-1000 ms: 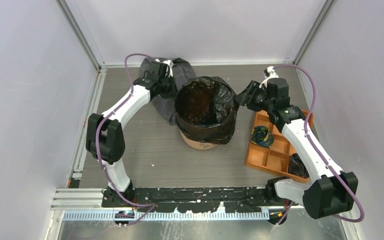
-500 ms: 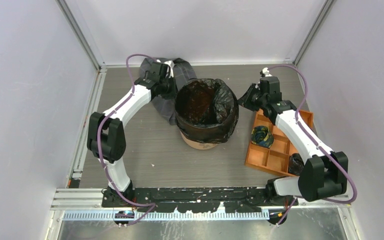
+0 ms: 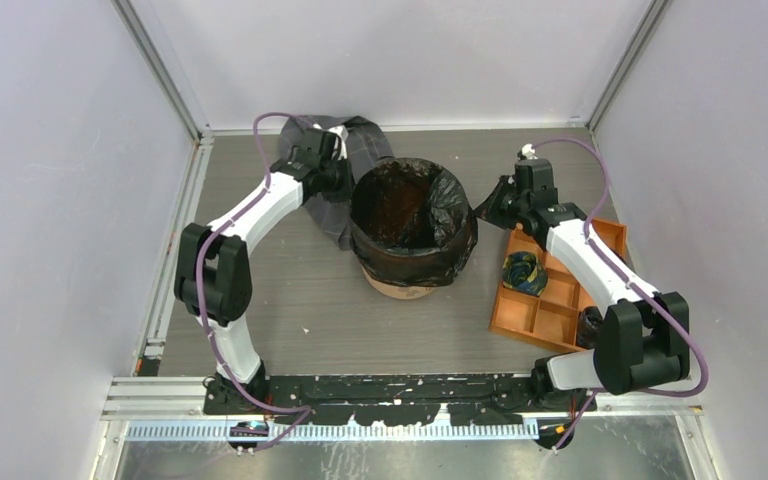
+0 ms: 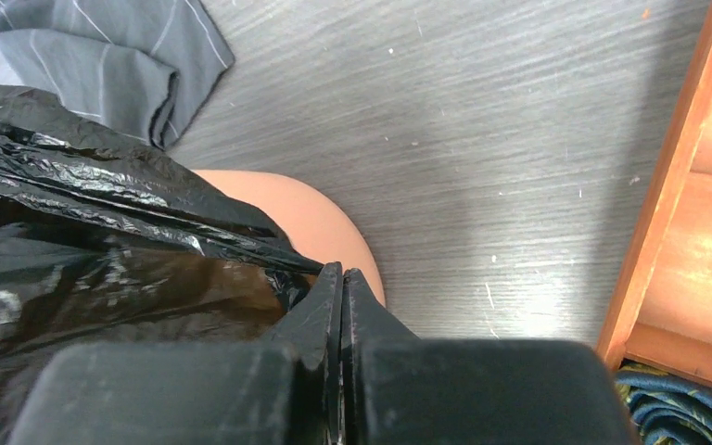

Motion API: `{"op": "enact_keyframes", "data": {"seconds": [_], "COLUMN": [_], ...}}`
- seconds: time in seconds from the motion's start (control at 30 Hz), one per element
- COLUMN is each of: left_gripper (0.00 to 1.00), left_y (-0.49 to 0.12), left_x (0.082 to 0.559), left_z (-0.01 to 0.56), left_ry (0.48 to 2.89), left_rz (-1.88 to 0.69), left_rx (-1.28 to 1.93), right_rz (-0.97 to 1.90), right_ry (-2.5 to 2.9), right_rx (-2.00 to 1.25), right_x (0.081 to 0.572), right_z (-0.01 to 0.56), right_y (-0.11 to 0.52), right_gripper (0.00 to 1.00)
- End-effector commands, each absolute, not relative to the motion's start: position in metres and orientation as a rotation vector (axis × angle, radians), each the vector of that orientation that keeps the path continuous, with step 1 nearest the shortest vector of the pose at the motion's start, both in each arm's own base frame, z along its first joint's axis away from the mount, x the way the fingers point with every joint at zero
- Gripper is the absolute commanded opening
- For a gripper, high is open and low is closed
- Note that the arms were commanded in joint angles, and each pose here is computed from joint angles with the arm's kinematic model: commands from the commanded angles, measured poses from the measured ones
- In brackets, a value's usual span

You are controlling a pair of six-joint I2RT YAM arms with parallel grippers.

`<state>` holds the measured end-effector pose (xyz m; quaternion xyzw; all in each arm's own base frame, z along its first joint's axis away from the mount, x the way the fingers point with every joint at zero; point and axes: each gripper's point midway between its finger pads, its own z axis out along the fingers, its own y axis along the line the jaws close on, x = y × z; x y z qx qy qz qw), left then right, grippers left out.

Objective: Put the trash bags into the trash bin

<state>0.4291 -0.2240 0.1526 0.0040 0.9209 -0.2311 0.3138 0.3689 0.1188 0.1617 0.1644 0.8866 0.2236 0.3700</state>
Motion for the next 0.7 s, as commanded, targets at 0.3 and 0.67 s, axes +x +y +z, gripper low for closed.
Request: {"op": "enact_keyframes", "data": {"seconds": [0.3, 0.67], "left_gripper": [0.0, 0.0], "left_y": [-0.211, -0.211], "left_x": [0.423, 0.42], "left_z": [0.153, 0.156], "left_ry": [2.38, 2.378], "left_rz": [-0.583, -0.597], "left_rx": [-0.067, -0.054], "right_rz": [0.584, 0.391], "right_ry": [2.242, 2.188], "right_rx": [0.447, 0.442], "right_x": [0.36, 0.344], "right_z": [0.173, 0.249], "right_y": [0.115, 0.083], "right_gripper": [0.01, 0.59]}}
